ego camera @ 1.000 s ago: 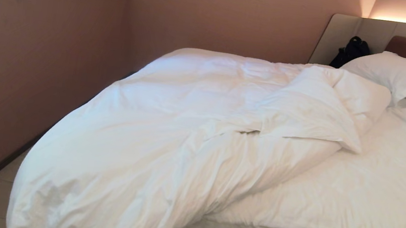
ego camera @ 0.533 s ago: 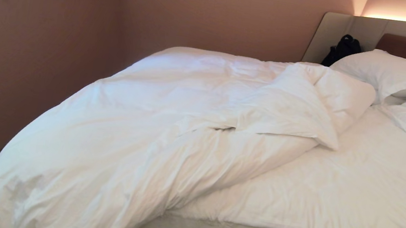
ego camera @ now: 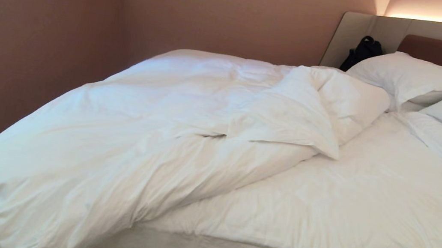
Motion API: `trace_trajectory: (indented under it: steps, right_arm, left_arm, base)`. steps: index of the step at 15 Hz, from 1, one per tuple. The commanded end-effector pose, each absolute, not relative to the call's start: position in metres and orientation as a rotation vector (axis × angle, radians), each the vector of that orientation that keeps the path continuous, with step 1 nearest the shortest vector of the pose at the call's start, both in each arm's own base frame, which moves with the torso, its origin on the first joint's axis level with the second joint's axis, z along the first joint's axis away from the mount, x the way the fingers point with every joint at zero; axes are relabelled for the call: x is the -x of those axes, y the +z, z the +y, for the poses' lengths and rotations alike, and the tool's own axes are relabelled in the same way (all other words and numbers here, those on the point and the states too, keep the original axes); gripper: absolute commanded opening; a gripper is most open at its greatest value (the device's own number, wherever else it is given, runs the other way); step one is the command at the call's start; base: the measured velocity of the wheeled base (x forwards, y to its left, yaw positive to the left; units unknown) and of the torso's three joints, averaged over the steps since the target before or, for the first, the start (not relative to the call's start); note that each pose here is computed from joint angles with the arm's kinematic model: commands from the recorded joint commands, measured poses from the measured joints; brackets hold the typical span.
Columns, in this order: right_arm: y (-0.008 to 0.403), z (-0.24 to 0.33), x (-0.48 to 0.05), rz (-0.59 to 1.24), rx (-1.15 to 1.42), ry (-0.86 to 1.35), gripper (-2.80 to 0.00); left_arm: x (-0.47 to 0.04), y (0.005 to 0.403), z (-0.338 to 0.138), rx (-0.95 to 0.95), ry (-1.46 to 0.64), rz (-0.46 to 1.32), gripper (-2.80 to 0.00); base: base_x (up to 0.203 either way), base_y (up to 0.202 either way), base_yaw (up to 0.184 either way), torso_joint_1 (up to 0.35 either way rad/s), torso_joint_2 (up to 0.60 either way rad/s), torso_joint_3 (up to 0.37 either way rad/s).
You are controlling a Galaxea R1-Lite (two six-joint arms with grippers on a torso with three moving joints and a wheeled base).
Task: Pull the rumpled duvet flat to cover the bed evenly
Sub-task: Hold the folded corner of the quilt
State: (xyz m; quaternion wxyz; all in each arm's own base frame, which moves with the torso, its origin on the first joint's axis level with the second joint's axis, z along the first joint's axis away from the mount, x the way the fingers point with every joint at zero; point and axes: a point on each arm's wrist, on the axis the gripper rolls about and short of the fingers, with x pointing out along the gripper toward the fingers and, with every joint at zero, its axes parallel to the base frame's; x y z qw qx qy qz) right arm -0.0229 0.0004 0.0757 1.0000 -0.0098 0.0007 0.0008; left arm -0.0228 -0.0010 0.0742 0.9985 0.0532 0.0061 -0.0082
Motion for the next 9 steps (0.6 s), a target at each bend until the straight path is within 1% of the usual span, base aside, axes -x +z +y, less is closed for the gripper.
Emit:
trace_trajectory:
  steps: [1,9]
  right_arm:
    - [0.0756,0.0005,0.0228,0.003,0.02,0.002,-2.8]
    - [0.0756,0.0005,0.0228,0.003,0.02,0.002,-2.8]
  left_arm:
    - [0.0228,0.0742,-0.001,-0.107,-0.016,0.011,-2.8]
    - [0.0229,0.0746,-0.0011,-0.105,-0.019,0.01,-2.8]
  base:
    - [0.0,-0.194,0.001,0.003,0.0,-0.004]
    - [0.0,-0.194,0.001,0.004,0.0,0.003]
